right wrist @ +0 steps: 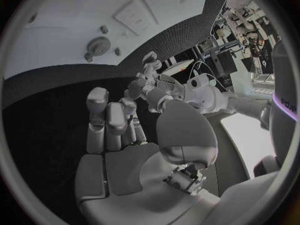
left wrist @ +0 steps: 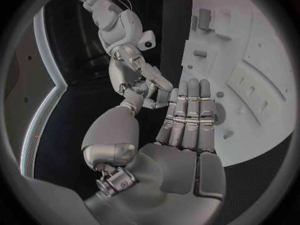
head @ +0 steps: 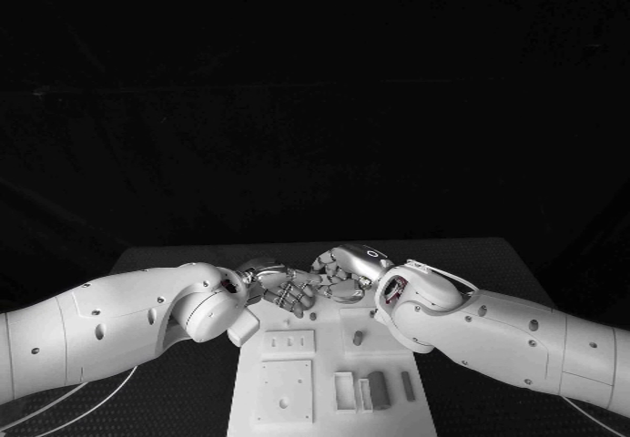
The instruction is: Assemble the parts on the task board
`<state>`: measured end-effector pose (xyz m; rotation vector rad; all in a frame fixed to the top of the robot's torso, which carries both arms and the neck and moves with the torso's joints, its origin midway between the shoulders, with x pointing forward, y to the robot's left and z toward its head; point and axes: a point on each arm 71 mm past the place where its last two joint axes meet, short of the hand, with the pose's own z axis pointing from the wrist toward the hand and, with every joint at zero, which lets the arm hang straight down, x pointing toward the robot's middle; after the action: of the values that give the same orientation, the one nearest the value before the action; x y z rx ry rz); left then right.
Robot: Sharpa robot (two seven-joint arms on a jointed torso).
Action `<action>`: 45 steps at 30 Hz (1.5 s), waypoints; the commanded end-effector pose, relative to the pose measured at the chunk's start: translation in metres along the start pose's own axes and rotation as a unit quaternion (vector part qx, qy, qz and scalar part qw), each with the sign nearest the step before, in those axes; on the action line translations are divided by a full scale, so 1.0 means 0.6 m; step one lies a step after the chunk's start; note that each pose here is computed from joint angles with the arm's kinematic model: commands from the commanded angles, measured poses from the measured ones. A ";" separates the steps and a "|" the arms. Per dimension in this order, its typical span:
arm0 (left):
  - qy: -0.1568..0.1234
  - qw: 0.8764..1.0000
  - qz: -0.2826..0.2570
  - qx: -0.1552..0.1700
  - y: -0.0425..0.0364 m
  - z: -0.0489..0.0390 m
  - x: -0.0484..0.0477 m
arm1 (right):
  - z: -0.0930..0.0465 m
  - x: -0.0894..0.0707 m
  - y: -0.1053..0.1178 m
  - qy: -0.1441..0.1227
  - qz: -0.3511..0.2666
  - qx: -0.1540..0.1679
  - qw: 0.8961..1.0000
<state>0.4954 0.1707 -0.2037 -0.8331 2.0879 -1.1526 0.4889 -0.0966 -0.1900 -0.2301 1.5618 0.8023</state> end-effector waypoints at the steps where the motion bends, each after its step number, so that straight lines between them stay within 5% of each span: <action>1: 0.000 1.000 0.003 0.002 -0.002 0.000 0.004 | 0.000 0.006 0.006 0.013 -0.010 -0.004 1.000; 45: -0.018 1.000 0.003 -0.001 0.001 -0.003 -0.006 | 0.005 0.021 0.026 0.033 -0.001 -0.016 0.999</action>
<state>0.4955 0.1767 -0.2060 -0.8518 2.0815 -1.1076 0.4820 -0.0820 -0.1930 -0.2642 1.5855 0.8128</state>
